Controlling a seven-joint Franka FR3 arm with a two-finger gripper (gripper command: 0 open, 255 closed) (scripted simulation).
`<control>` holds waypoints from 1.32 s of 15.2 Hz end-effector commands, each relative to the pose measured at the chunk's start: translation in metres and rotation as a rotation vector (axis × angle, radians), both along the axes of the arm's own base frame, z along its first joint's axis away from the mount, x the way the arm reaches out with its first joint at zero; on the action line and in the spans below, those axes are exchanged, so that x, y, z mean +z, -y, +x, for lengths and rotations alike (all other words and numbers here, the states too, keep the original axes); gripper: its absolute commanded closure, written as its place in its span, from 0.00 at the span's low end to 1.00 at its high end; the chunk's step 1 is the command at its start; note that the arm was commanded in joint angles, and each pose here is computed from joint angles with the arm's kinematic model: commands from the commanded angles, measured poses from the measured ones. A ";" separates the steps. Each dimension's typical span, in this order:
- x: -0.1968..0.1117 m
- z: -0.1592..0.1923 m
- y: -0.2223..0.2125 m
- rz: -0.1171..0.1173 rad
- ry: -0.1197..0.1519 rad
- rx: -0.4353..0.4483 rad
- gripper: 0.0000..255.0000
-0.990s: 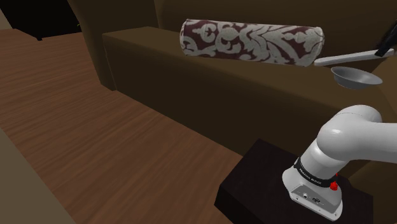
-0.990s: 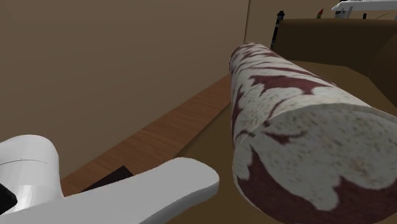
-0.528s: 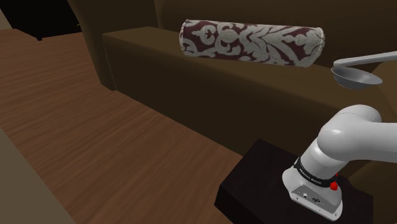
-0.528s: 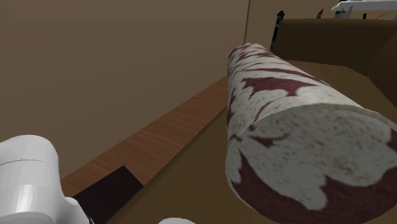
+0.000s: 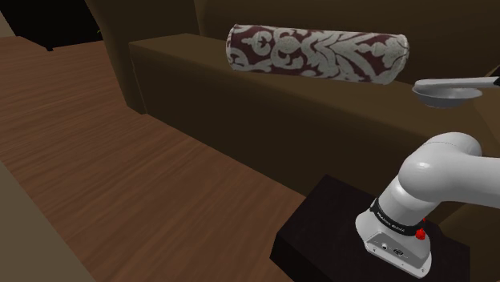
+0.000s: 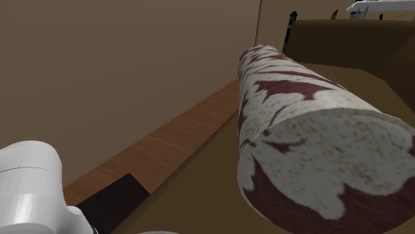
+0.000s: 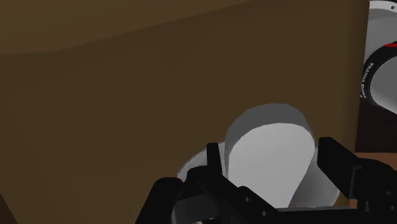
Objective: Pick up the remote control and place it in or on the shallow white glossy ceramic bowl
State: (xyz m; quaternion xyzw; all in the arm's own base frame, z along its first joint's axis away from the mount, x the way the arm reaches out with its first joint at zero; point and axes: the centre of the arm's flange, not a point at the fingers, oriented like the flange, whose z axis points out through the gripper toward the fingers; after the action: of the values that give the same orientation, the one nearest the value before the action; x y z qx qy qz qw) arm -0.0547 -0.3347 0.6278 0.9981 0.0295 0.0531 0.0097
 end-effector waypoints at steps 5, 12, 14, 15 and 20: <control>-0.032 0.000 0.000 0.000 -0.001 0.000 1.00; -0.040 0.000 0.000 0.000 -0.001 0.000 1.00; -0.040 0.000 0.000 0.000 -0.001 0.000 1.00; -0.040 0.000 0.000 0.000 -0.001 0.000 0.00; -0.040 0.000 0.000 0.000 -0.001 0.000 0.00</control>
State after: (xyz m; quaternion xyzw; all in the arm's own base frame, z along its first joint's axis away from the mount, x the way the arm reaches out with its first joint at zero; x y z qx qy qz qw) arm -0.0547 -0.3348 0.5877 0.9981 0.0294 0.0527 0.0097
